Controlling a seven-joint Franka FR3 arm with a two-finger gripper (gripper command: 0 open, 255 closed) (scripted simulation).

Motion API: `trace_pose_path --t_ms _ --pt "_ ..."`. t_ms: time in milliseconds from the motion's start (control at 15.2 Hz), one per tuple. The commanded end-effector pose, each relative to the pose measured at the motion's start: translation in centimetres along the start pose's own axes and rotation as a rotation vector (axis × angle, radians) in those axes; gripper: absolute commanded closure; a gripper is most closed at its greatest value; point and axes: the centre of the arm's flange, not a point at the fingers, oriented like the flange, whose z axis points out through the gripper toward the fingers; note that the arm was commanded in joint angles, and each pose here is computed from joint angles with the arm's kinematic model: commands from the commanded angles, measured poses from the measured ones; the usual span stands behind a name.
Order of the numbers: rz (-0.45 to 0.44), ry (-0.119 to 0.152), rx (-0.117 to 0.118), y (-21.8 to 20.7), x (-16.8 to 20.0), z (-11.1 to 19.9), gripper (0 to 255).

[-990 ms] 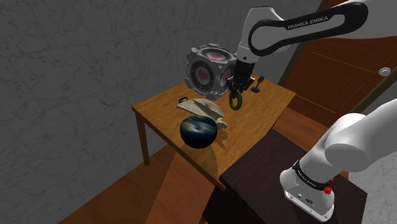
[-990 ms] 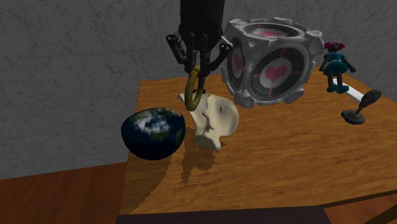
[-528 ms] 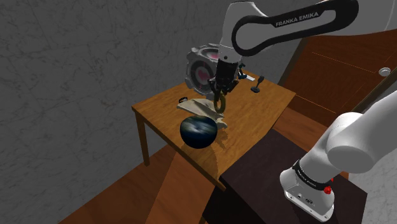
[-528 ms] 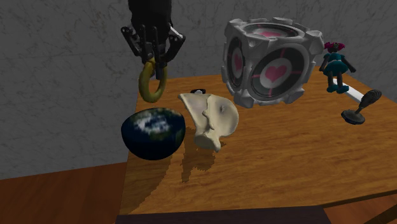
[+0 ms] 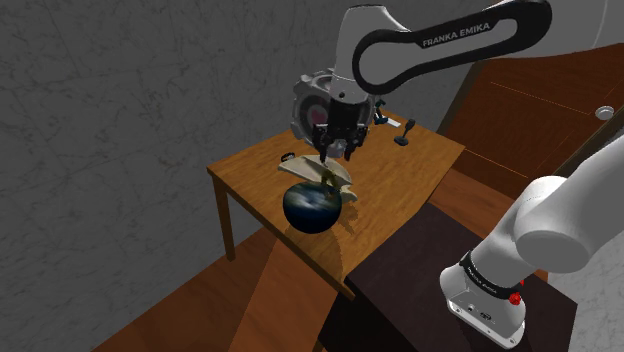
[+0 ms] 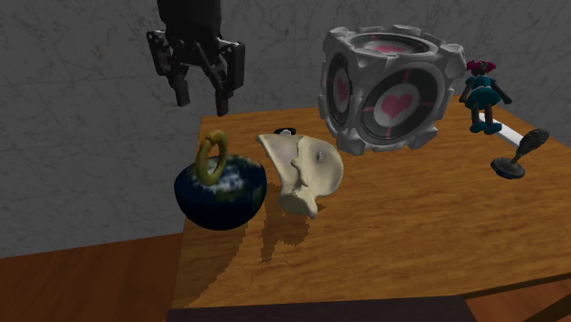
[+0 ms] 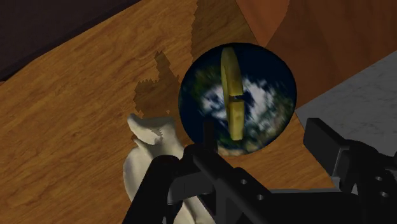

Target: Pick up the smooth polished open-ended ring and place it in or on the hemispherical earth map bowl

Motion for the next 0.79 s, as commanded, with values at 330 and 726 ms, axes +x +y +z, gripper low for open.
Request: trace_pose_path --t_ms 330,726 --pt "-0.009 0.017 -0.028 -0.5 -2.8 -3.3 0" --pt "-0.009 0.017 -0.028 -0.4 -2.7 -0.4 0"
